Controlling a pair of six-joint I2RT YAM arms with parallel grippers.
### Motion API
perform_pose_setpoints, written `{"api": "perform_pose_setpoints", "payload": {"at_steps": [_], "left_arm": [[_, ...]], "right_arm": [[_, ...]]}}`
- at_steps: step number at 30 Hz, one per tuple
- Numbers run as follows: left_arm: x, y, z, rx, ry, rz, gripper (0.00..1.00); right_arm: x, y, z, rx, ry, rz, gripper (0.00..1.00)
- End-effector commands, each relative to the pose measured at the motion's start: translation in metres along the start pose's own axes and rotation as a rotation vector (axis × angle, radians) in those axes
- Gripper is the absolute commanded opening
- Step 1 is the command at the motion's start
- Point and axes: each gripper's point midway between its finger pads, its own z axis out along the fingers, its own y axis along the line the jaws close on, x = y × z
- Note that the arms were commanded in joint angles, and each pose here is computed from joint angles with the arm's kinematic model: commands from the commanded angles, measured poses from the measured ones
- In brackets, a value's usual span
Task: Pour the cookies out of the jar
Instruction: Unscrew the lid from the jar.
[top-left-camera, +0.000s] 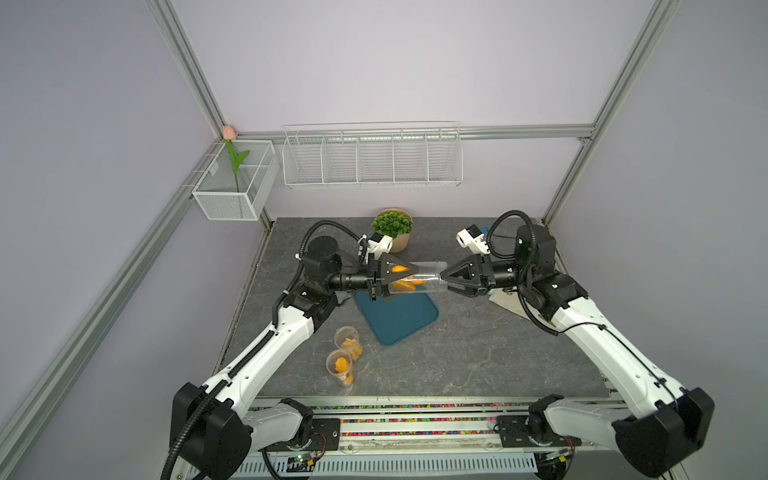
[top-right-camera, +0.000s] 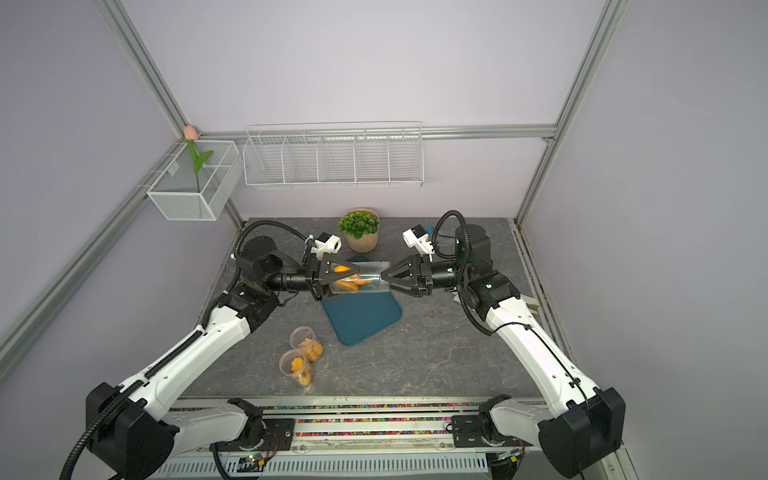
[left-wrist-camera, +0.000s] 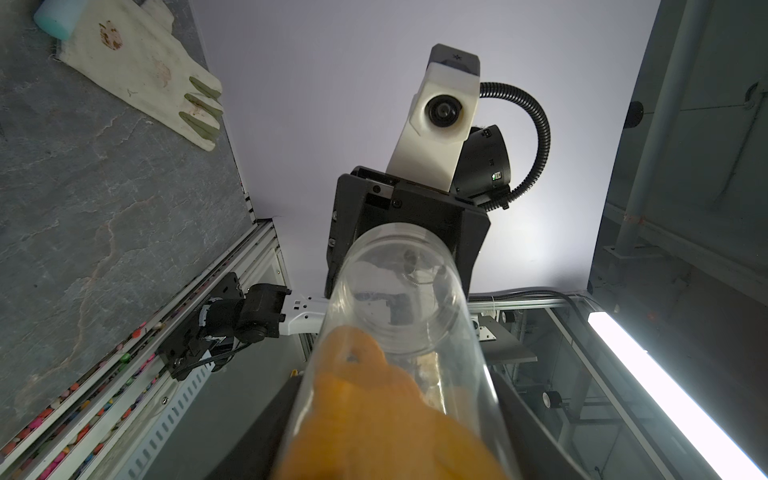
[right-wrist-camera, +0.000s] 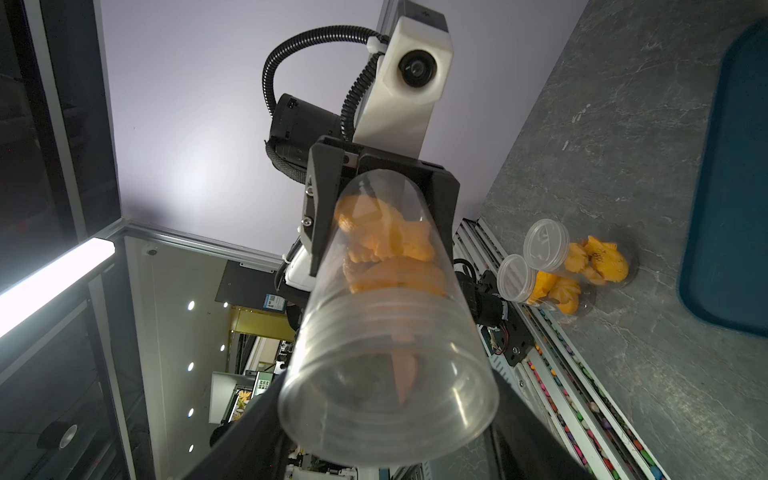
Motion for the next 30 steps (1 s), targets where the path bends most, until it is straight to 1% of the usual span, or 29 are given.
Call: {"api": "perform_pose_setpoints", "payload": {"at_steps": [1,4,7,9,13,18,21,25,26,28,30], "left_arm": [[0.003,-0.009,0.002,0.014,0.012,0.014,0.60],[0.003,-0.009,0.001,0.015,0.012,0.015,0.60],[0.004,-0.010,0.001,0.015,0.011,0.015,0.61],[0.005,-0.010,0.000,0.016,0.011,0.017,0.61],[0.008,-0.011,-0.001,0.016,0.013,0.018,0.60],[0.010,-0.009,-0.001,0.014,0.013,0.013,0.61],[0.009,-0.011,-0.001,0.015,0.015,0.013,0.60],[0.009,-0.016,-0.001,0.017,0.016,0.017,0.60],[0.009,-0.016,-0.001,0.017,0.016,0.016,0.60],[0.009,-0.015,-0.001,0.016,0.017,0.014,0.60],[0.009,-0.014,-0.001,0.015,0.017,0.012,0.60]], "right_arm": [[0.014,0.015,0.005,-0.048,0.078,-0.022,0.73],[0.015,0.017,0.004,-0.045,0.078,-0.023,0.80],[0.015,0.018,0.005,-0.044,0.075,-0.029,0.80],[0.016,0.020,0.006,-0.047,0.078,-0.033,0.79],[0.017,0.024,0.005,-0.052,0.077,-0.053,0.72],[0.019,0.025,0.003,-0.049,0.072,-0.083,0.72],[0.019,0.028,0.002,-0.042,0.063,-0.148,0.72],[0.013,0.025,0.000,0.004,0.013,-0.275,0.72],[0.011,0.023,0.000,0.020,-0.001,-0.309,0.70],[0.008,0.022,0.000,0.037,-0.016,-0.397,0.69],[0.010,0.024,-0.002,0.043,-0.022,-0.524,0.69]]}}
